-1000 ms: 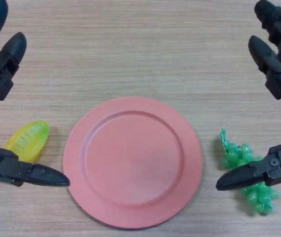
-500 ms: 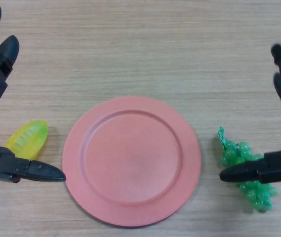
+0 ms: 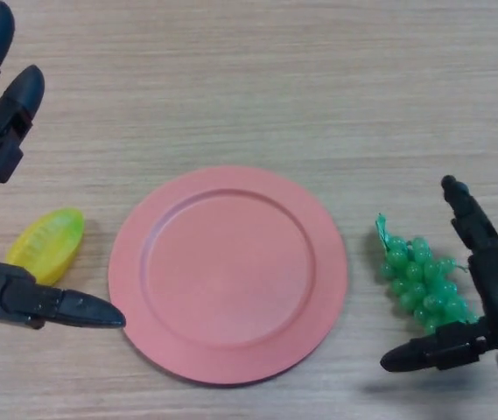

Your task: Pick up the green grapes and place it on the plate

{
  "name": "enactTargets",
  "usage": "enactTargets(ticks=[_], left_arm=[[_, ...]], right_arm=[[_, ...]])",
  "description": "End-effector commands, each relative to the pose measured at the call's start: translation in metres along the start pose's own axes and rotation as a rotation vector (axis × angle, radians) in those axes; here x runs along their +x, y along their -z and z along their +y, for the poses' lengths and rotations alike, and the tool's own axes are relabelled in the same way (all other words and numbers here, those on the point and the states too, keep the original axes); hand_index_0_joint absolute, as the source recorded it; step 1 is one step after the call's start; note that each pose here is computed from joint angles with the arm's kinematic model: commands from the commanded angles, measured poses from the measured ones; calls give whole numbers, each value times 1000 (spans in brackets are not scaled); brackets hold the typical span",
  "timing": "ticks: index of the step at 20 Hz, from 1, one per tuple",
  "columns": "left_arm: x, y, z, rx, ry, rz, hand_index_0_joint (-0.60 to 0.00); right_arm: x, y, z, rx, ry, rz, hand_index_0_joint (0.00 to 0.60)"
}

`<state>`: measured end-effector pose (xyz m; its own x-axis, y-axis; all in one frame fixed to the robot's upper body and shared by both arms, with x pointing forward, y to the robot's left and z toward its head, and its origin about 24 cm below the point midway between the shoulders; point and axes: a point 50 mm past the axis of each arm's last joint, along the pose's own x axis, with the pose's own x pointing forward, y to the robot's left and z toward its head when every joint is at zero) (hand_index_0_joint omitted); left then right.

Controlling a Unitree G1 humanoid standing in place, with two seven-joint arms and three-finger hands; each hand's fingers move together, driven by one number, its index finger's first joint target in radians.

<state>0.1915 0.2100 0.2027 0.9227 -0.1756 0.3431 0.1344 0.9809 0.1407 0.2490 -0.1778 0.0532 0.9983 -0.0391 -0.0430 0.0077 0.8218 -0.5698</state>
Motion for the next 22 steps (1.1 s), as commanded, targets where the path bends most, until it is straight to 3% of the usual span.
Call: enactTargets(ticks=[1, 3, 4, 5, 6, 8, 13, 17, 20, 22], left_arm=[[-5, -31, 2, 111, -12, -212, 0], [-5, -30, 2, 110, -13, -210, 0], [-6, -30, 2, 108, -16, -210, 0], [-6, -30, 3, 107, -19, -211, 0], [-7, -30, 5, 104, -31, -213, 0], [-9, -30, 6, 106, -37, -216, 0], [-10, -29, 8, 112, -45, -216, 0], [-10, -28, 7, 124, -50, -218, 0], [-12, -27, 7, 118, -56, -216, 0], [-12, -27, 11, 119, -71, -217, 0]], right_arm=[[8, -25, -15, -20, 115, -182, 0], [10, -22, -13, -44, 108, -175, 200], [11, -17, -11, -95, 94, -163, 349], [13, -13, -10, -143, 78, -151, 449], [17, -3, -7, -247, 19, -128, 593], [16, -3, -9, -320, -35, -134, 600], [15, -24, -18, -310, -34, -177, 600], [13, -72, -19, -260, -24, -297, 600], [10, -118, -6, -279, -71, -418, 600], [10, -142, 6, -276, -121, -464, 600]])
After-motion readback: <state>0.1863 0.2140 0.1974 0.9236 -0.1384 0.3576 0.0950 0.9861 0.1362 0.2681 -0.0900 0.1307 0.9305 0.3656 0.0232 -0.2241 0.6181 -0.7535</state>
